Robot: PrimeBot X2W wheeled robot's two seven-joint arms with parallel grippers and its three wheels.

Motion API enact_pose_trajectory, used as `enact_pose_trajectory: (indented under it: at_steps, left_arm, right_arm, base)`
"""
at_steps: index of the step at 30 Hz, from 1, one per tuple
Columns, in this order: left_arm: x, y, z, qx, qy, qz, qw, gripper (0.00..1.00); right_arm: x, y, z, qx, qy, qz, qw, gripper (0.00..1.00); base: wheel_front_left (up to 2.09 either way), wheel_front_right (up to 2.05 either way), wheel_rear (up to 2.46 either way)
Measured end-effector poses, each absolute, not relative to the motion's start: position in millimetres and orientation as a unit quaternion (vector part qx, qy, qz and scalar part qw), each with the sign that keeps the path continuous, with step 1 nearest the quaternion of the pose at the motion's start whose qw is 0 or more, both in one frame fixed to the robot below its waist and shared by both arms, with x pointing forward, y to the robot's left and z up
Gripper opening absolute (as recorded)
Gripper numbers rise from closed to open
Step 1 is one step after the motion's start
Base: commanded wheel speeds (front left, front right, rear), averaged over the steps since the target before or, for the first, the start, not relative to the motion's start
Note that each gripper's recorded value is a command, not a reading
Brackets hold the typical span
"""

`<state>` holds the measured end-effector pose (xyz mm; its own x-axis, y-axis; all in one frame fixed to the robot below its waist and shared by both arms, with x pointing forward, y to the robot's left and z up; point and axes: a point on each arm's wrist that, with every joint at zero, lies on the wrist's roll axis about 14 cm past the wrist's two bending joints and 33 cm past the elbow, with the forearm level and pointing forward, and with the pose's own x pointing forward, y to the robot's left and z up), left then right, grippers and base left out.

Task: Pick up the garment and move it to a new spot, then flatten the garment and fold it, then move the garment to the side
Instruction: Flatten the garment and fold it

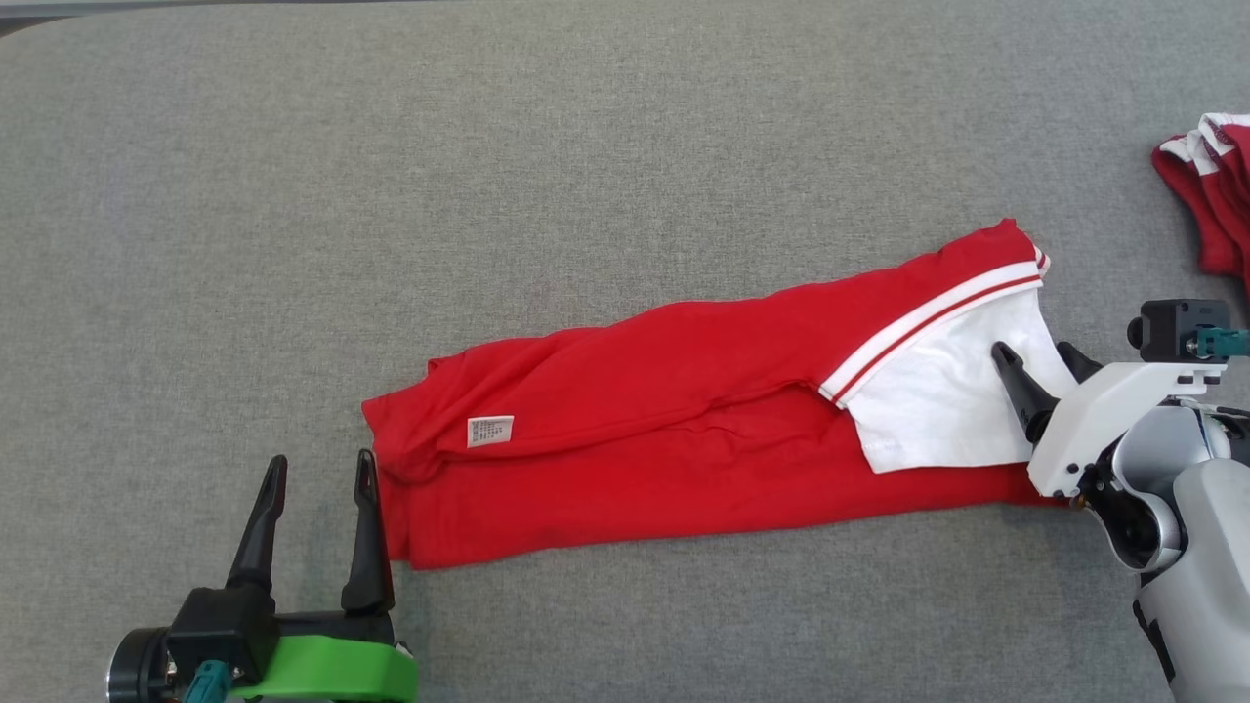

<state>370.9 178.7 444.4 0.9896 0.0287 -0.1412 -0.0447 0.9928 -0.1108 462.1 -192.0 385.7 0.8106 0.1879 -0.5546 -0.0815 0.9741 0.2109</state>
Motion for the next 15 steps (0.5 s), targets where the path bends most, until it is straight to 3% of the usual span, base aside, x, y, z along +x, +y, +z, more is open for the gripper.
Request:
enact_pose_trajectory:
  at_steps: [5,6,7,8,9,15]
  left_arm:
    - [371,180,444,-0.059,0.065,0.016,0.996,1.00]
    - [371,180,444,-0.060,0.065,0.016,0.996,1.00]
    - [371,181,444,-0.059,0.064,0.015,0.996,1.00]
    - [370,181,443,-0.058,0.064,0.014,0.996,1.00]
    - [370,180,443,-0.059,0.064,0.014,0.996,1.00]
    - [362,174,442,-0.072,0.065,0.001,0.995,1.00]
  right_arm:
    - [458,-185,376,0.093,0.322,0.081,0.939,1.00]
    - [457,-183,376,0.097,0.327,0.086,0.936,0.84]
    - [456,-181,376,0.101,0.331,0.091,0.934,0.25]
    - [455,-177,377,0.110,0.334,0.096,0.931,0.25]
    - [453,-173,378,0.122,0.336,0.101,0.928,0.00]
    - [456,-186,394,0.194,0.302,0.076,0.930,0.00]
  base:
    - [0.00,0.00,0.00]
    - [0.00,0.00,0.00]
    - [0.00,0.00,0.00]
    - [0.00,0.00,0.00]
    - [0.00,0.00,0.00]
    - [0.00,0.00,0.00]
